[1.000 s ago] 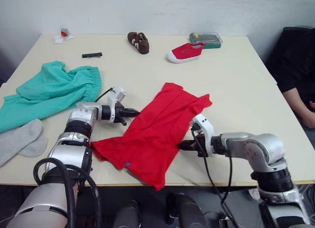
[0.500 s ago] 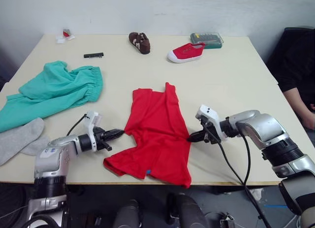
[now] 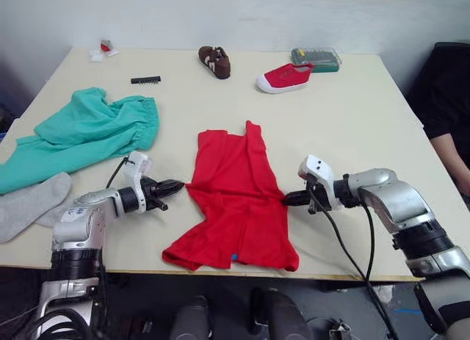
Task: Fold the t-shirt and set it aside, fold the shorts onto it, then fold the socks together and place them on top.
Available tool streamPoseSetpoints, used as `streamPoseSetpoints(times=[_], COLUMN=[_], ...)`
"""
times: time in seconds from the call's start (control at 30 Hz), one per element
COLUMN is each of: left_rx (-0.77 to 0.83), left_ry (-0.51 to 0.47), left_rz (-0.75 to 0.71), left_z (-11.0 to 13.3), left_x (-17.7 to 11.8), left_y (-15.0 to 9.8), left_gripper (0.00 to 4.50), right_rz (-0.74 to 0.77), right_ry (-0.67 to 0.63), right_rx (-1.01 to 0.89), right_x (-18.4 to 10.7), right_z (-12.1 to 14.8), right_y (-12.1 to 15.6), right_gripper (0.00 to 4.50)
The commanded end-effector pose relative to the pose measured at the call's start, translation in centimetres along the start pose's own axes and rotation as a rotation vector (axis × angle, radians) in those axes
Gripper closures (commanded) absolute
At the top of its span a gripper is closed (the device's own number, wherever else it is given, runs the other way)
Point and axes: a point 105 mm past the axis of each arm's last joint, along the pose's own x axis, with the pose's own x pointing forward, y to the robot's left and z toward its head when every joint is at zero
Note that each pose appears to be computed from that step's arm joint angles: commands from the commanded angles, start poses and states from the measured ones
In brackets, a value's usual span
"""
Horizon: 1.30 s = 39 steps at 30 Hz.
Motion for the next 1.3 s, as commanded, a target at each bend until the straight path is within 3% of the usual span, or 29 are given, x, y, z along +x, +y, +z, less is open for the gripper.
streamPoseSetpoints(times=[0.03,0.1,0.2,0.27,0.37,0.47,0.57,0.67,0.87,1.3], left_rx=[0.144,0.212,0.45,0.631,0.902,1.107,1.272,1.405,1.534,1.525], left_ry=[0.0,0.014,0.062,0.094,0.156,0.186,0.191,0.196,0.183,0.137], left_rz=[-0.06,-0.093,-0.144,-0.221,-0.33,-0.413,-0.518,-0.617,-0.716,-0.75], left_z=[1.9,2.3,2.5,2.2,0.9,-0.5,-2.2,-4.0,-5.7,-6.2], left_x=[-0.6,-1.2,-2.6,-3.5,-4.6,-4.9,-5.0,-5.2,-5.2,-4.4], left_y=[-0.3,-0.5,-1.0,-1.9,-2.9,-3.5,-4.4,-5.2,-5.4,-6.0], left_gripper=[2.98,2.38,1.47,0.93,0.93,0.93,0.93,0.93,0.93,0.93], right_rz=[-0.049,-0.077,-0.112,-0.136,-0.152,-0.12,-0.047,0.012,0.084,0.07], right_ry=[-0.064,-0.085,-0.086,-0.053,-0.03,-0.084,-0.083,-0.097,-0.138,-0.187], right_rx=[-0.001,-0.05,-0.201,-0.378,-0.616,-0.787,-1.023,-1.138,-1.245,-1.253], right_x=[-1.6,-2.2,-3.9,-4.9,-5.9,-6.0,-5.7,-5.2,-4.2,-3.2], right_z=[1.2,1.6,1.9,1.4,0.7,0.7,-0.6,-2.0,-3.1,-2.7], right_y=[0.6,0.9,1.7,2.1,2.7,4.0,5.5,6.5,8.2,8.9], right_gripper=[3.5,2.86,1.86,1.81,1.81,1.81,1.81,1.81,1.81,1.81])
